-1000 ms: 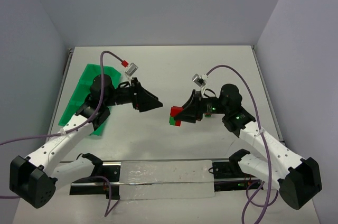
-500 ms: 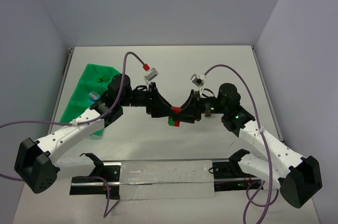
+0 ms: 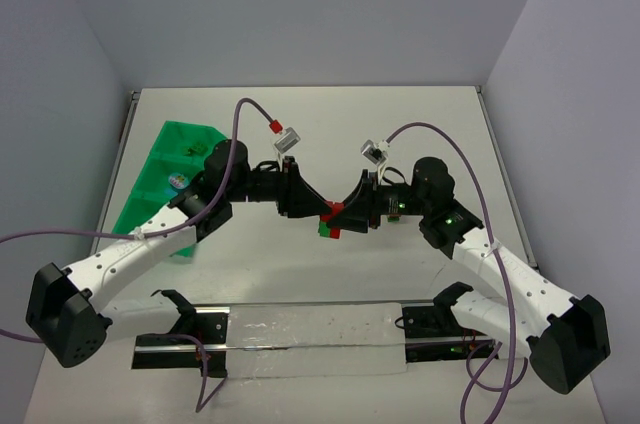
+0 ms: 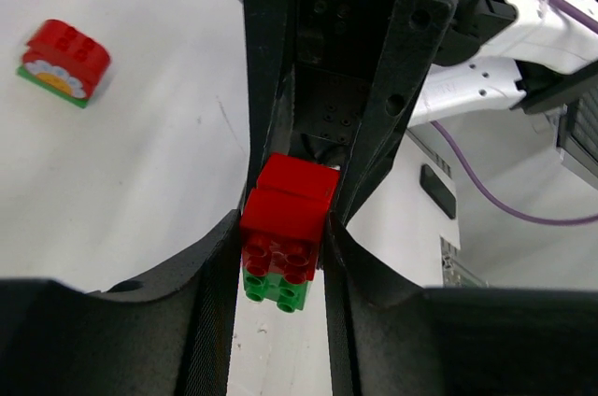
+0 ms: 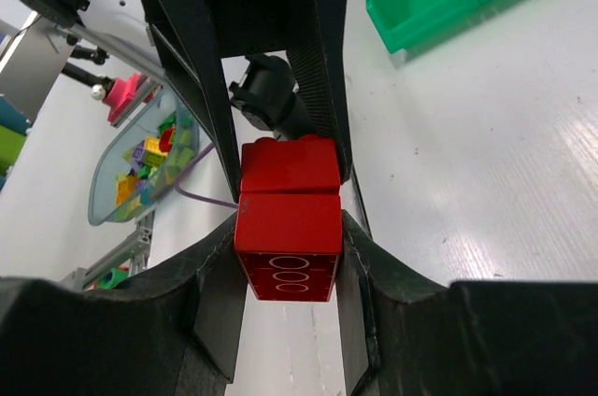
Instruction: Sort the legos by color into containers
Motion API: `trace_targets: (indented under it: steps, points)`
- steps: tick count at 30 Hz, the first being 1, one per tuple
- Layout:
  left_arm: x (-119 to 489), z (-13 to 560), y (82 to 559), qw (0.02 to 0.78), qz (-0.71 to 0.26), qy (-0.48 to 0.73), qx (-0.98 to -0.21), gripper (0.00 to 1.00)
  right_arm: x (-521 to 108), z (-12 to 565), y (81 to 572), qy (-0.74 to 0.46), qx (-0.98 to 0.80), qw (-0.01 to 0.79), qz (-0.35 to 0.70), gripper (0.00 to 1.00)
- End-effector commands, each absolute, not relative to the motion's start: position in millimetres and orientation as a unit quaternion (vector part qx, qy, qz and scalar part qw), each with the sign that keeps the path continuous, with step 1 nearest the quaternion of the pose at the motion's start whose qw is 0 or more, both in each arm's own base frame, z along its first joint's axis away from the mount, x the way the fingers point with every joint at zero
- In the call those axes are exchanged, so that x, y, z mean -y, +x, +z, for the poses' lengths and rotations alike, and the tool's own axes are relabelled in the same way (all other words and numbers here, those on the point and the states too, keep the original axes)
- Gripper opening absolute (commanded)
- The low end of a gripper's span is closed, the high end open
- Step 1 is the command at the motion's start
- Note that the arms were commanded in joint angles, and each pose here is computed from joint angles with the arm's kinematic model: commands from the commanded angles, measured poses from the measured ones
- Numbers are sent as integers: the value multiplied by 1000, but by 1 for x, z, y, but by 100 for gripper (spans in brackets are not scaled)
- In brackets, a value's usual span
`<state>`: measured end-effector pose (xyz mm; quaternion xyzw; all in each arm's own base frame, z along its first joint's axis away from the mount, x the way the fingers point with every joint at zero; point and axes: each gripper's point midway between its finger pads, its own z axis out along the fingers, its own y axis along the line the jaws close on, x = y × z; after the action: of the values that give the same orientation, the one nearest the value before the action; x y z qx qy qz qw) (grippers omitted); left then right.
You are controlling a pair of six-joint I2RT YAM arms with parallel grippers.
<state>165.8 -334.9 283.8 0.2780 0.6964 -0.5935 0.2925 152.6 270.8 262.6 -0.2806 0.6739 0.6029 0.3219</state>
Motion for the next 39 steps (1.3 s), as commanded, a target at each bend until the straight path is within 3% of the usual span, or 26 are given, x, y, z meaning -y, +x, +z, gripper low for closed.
trace_targets:
  steps: [1,14,20,23,29,39]
  points:
    - [322,321,194,390,-563,231,-691,0,-270,263,153,-290,-673,338,591,21]
    - [262,326,248,458,-501,109,-727,0,-265,252,161,-267,-696,352,566,20]
    - [173,294,298,481,-369,-60,-793,0,-258,245,182,-230,-727,382,522,19]
    - [101,257,314,461,-251,-196,-828,0,-254,237,186,-217,-741,383,507,19]
    - [-11,190,280,391,-6,-405,-826,0,-252,232,191,-216,-747,390,492,19]
    - [-72,139,227,327,141,-523,-774,0,-252,225,189,-224,-747,385,493,19]
